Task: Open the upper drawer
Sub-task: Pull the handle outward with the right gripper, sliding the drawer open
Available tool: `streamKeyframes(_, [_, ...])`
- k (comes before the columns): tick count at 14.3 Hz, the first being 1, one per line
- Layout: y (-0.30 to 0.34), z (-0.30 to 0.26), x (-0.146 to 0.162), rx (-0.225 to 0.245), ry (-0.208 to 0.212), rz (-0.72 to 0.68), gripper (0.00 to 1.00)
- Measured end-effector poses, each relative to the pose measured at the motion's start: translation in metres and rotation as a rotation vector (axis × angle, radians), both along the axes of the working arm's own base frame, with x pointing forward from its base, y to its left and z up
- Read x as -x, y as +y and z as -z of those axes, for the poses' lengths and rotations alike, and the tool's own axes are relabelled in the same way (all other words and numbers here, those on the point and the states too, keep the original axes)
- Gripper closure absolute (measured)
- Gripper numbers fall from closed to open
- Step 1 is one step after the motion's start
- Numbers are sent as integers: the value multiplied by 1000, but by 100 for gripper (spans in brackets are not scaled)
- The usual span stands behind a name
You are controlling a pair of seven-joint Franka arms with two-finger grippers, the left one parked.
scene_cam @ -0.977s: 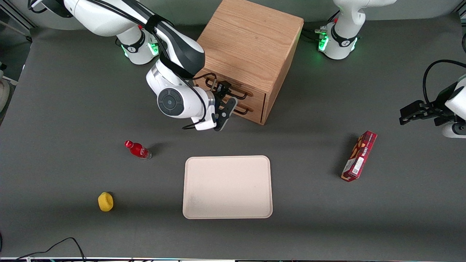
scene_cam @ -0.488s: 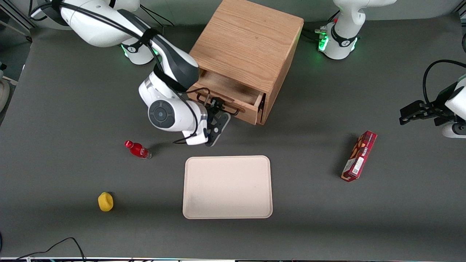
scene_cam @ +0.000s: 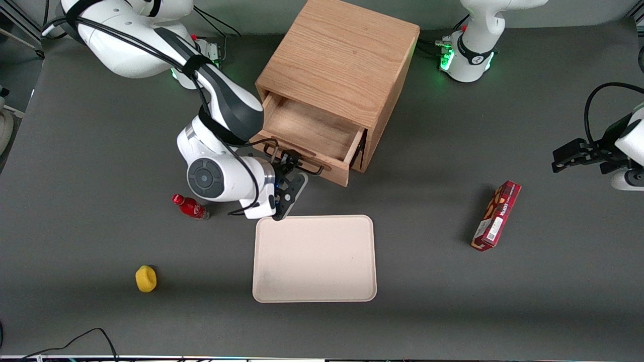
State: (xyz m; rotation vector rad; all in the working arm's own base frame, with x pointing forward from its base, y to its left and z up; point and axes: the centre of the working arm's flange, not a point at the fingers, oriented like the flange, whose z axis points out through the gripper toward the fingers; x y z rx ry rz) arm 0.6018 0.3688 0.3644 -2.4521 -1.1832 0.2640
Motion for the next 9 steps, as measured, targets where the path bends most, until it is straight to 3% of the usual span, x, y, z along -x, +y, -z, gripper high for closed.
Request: streamKeyframes(9, [-52,-4,-61,-32,-64,-17,0])
